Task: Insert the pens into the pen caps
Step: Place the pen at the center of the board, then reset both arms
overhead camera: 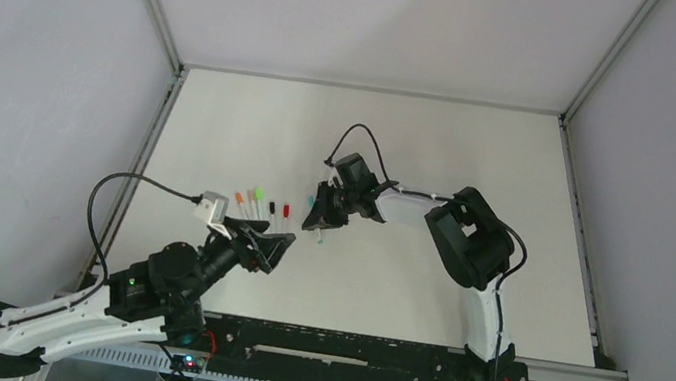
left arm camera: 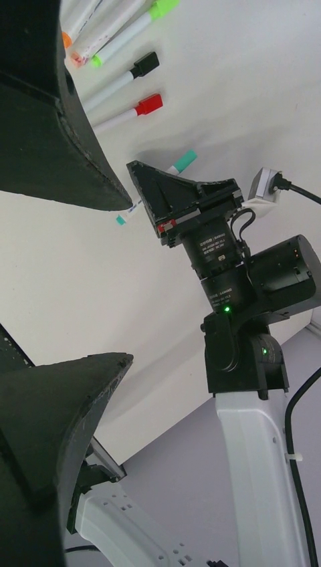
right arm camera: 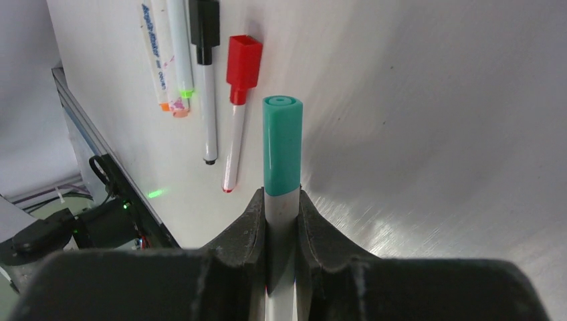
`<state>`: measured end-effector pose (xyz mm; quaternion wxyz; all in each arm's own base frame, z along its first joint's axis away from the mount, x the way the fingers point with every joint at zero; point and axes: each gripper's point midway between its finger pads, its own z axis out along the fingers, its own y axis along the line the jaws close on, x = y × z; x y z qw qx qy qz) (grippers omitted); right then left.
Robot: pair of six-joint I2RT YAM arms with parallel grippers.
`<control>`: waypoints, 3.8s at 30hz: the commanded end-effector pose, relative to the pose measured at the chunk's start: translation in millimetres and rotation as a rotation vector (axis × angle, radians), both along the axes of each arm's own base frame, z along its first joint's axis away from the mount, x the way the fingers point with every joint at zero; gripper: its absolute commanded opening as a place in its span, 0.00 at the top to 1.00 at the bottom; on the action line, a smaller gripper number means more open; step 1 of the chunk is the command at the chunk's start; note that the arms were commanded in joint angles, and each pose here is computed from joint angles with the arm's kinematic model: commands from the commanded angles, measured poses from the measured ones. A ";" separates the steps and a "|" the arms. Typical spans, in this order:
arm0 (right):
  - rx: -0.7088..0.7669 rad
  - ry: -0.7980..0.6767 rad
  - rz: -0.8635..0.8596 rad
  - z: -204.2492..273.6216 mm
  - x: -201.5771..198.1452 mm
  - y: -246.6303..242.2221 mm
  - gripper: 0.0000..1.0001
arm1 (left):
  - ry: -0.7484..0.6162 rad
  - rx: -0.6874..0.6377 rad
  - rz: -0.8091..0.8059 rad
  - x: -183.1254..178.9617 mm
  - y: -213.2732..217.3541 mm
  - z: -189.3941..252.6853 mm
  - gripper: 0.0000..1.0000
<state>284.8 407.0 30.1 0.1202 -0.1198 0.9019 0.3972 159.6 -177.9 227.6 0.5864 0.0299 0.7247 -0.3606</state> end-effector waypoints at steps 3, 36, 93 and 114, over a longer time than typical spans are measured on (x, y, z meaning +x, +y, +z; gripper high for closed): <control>0.039 0.022 -0.007 9.4 6.5 14.5 0.76 | 0.026 -0.012 0.008 2.0 -4.3 -6.9 0.19; -0.129 -1.154 -0.257 362.0 -0.3 -317.7 0.00 | -0.119 -0.050 -0.005 41.6 14.7 136.5 0.00; -0.119 -1.361 -0.592 504.9 -54.2 -354.2 0.00 | -0.241 0.126 0.076 3.9 74.3 232.1 0.00; -0.120 -1.351 -0.587 499.3 -50.2 -354.1 0.00 | -0.217 0.120 0.062 8.4 69.9 218.9 0.00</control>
